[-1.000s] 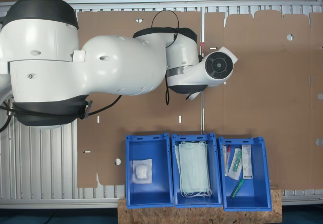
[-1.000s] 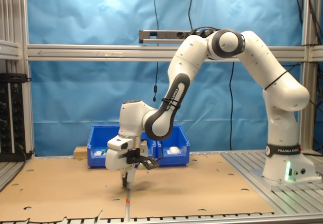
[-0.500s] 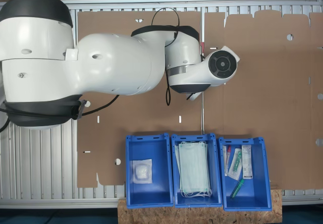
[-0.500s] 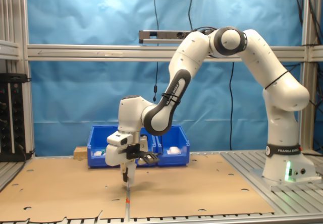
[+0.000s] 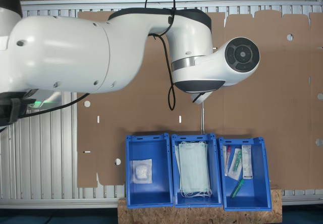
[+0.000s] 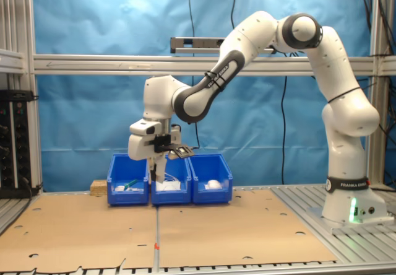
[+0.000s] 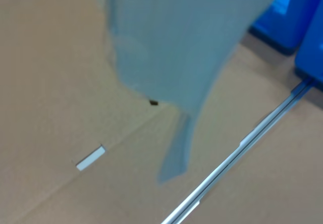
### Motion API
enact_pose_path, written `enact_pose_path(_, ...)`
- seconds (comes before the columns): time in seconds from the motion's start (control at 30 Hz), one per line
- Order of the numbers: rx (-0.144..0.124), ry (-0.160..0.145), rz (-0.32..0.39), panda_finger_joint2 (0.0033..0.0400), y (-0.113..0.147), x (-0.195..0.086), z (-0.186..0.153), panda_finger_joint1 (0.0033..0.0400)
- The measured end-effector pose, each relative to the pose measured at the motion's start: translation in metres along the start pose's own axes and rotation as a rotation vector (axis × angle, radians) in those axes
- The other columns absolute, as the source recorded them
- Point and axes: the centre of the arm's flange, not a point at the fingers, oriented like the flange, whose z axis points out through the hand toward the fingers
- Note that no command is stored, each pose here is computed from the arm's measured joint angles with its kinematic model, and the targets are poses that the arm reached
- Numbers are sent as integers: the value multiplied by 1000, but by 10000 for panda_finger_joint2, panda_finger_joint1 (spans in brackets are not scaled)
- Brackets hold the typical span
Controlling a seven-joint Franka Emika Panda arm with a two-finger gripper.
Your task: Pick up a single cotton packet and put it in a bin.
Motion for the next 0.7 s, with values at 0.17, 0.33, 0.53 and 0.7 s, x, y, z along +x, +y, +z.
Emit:
enact_pose_path(0.17,-6,-15,20,52,-4,-13,-37,52)
enact_pose_path(0.33,-18,-33,61,52,-15,-38,-78,52)
enact_pose_path(0.53,-13,-50,129,52,-37,-77,-106,52)
enact_pose_path(0.7,9,-69,187,52,-56,-114,-111,52)
